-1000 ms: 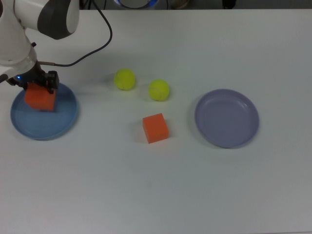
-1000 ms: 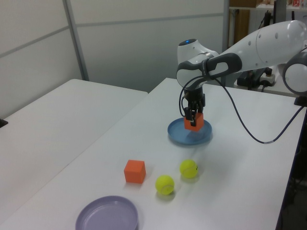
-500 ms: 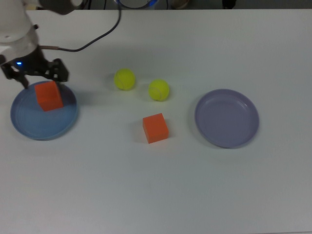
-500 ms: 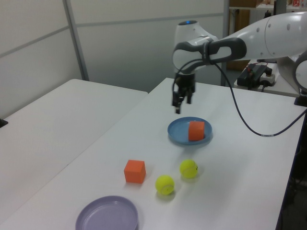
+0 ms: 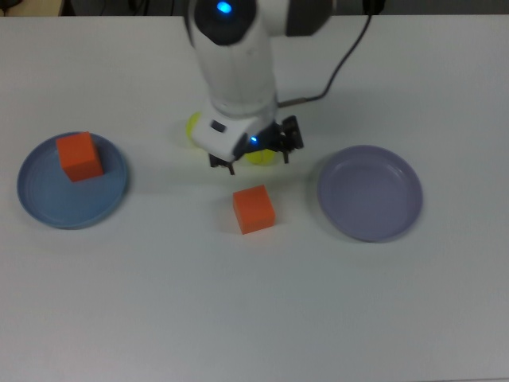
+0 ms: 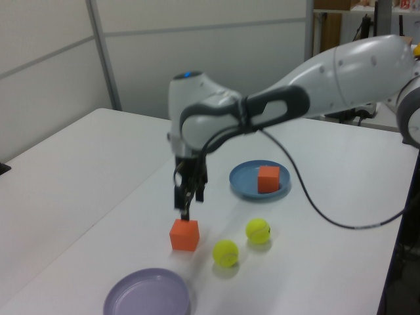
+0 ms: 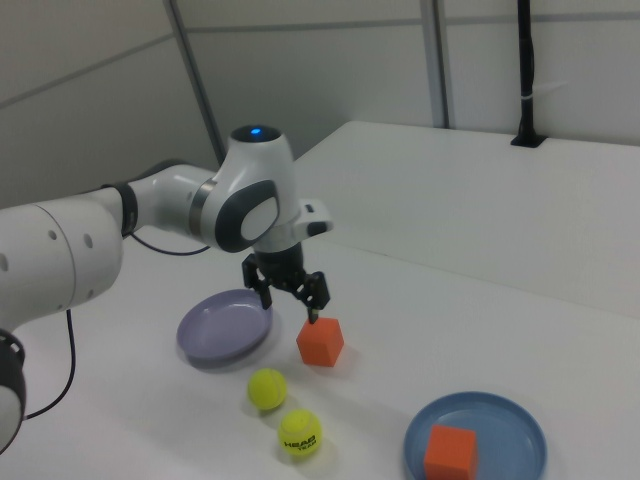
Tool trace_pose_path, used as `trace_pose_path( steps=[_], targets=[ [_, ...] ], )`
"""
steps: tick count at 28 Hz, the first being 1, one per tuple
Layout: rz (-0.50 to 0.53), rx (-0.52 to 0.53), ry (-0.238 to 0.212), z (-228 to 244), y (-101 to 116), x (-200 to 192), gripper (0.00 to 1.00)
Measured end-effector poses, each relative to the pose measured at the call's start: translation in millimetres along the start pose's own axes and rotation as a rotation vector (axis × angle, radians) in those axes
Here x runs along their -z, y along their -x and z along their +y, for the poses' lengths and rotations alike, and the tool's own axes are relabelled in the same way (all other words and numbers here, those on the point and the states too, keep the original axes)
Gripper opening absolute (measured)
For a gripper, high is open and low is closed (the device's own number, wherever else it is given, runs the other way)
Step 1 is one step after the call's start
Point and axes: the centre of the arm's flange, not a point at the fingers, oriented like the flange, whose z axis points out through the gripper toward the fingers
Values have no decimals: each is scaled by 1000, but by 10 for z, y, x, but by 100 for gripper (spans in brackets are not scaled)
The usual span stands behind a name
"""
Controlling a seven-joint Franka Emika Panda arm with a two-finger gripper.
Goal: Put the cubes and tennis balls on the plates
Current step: 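Move to the second orange cube, lower and grasp it, then carry the second cube over the blue plate and stack it on the first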
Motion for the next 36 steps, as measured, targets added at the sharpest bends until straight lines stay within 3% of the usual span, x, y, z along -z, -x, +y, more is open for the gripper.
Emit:
trace_pose_path(
  steps=[5,18,21,24,25,28,32,36],
  targets=[
    [-1,-34,60,-25,-100,-358,100],
    [-3,-34,117,143,-190,-843,100],
    [-5,-28,117,61,-197,-874,88],
    [7,-37,117,37,-215,-856,79],
    [33,-49,116,38,-245,-821,71],
    [84,-83,115,63,-307,-727,64],
    [139,-136,122,279,-343,-455,63],
    [145,-209,140,817,-212,-108,62]
  ],
)
